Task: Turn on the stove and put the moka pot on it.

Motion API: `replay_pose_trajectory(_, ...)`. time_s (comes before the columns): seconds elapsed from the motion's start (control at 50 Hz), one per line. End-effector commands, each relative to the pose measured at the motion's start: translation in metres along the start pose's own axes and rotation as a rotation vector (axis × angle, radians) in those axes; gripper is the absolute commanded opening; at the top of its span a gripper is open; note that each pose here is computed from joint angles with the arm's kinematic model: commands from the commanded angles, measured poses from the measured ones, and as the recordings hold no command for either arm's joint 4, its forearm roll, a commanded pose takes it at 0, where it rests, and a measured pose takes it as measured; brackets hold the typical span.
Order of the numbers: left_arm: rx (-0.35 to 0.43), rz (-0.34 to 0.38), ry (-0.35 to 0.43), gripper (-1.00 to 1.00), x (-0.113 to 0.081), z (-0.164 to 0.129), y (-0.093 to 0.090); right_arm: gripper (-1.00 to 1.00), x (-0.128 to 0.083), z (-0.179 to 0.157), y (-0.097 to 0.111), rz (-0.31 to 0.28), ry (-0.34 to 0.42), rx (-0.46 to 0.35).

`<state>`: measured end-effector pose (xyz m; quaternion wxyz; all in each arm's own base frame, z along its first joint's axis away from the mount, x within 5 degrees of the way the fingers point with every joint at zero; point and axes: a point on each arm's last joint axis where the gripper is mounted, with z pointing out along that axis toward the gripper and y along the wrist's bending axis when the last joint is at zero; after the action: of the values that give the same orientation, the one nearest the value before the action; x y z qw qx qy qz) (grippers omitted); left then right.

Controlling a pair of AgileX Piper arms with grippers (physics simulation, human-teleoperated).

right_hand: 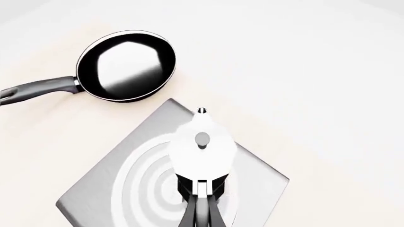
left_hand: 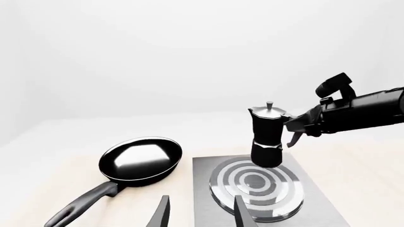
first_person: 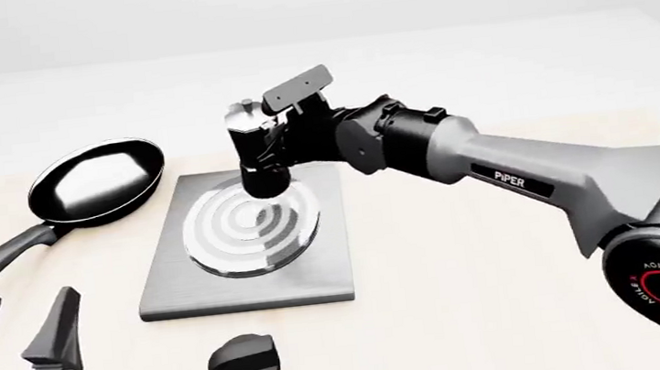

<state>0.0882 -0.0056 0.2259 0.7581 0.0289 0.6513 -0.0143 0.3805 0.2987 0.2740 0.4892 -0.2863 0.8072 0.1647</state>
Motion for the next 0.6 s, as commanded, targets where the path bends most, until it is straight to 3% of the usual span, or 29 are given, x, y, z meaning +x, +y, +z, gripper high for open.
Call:
replay_pose_trajectory(0.02,0.002,0.001,0.005,1.00,0.001,0.002,0.000,-1.00,0.005,0.016,0.004,0.007,-0.005,-0.008)
replay_pose_trajectory(0.6,0.004,-0.003,0.008,1.00,0.001,0.004,0.000,-1.00,0.029,0.033,0.022,0.008,0.030,-0.037)
